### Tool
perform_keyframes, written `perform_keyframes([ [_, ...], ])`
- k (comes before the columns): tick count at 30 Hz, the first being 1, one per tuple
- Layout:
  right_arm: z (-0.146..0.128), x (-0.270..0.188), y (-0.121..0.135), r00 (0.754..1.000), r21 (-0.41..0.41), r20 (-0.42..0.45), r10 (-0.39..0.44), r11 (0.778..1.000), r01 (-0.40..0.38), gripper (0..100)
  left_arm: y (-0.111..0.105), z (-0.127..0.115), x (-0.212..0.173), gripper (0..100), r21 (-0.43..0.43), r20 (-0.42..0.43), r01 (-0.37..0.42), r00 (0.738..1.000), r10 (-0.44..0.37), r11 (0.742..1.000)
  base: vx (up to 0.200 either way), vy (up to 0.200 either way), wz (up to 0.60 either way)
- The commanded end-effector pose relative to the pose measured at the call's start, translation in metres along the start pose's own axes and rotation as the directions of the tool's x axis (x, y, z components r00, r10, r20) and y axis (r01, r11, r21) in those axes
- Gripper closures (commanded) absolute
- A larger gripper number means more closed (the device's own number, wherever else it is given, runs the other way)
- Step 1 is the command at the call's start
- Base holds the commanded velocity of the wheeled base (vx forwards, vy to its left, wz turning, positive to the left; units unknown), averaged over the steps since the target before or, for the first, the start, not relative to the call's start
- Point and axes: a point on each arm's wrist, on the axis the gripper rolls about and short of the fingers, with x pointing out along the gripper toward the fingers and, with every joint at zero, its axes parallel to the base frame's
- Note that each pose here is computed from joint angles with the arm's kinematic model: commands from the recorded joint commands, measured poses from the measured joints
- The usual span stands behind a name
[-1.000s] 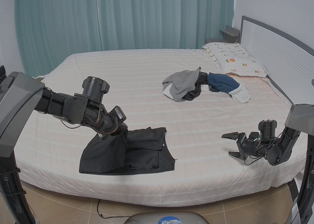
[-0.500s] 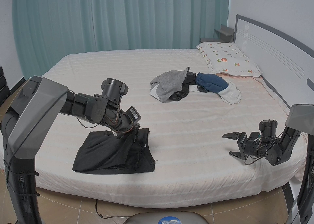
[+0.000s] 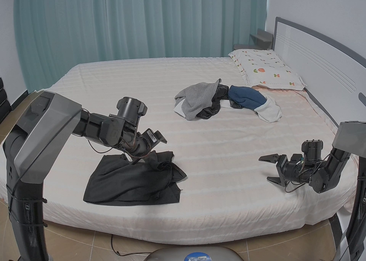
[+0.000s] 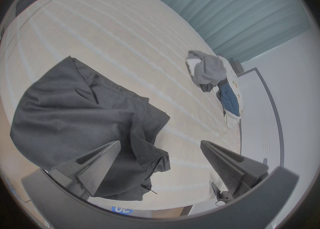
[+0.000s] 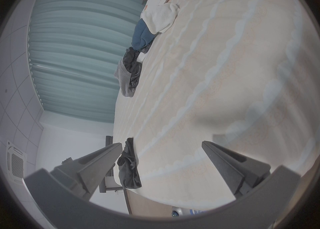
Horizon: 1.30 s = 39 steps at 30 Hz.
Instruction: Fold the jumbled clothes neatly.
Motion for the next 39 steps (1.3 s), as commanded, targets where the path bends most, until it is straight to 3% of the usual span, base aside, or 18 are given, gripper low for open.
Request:
perform_keyframes([
  [1,0.000,0.000,0.000,1.000,0.000,-0.001,0.000,1.000,0.000,0,0.010,0.016,-0.024,0,-0.038,0.034,0.006,0.999,-0.005,0.999,0.000,0.000,0.00],
  [7,-0.001,0.000,-0.001,1.000,0.001,-0.002,-0.001,1.000,0.001,0,0.037,0.029,-0.030,0,-0.107,0.010,0.001,1.000,0.000,0.994,0.000,0.100,0.00],
  [11,0.000,0.000,0.000,1.000,0.000,-0.001,0.000,1.000,0.000,0,0.065,0.036,-0.032,0,-0.201,0.015,0.064,0.998,-0.062,0.978,0.000,0.200,0.00],
  [18,0.000,0.000,0.000,1.000,0.000,0.001,-0.002,1.000,0.002,0,0.098,0.043,-0.021,0,-0.239,0.050,0.078,0.996,-0.068,0.968,0.000,0.200,0.00],
  [34,-0.001,0.001,0.000,1.000,-0.001,-0.001,-0.003,1.000,0.003,0,0.115,0.053,-0.006,0,-0.255,0.065,0.064,0.997,-0.049,0.965,0.000,0.200,0.00],
  [39,-0.002,0.002,0.001,1.000,-0.003,-0.004,-0.003,1.000,0.003,0,0.118,0.051,-0.004,0,-0.261,0.057,0.052,0.998,-0.039,0.964,0.000,0.000,0.00],
])
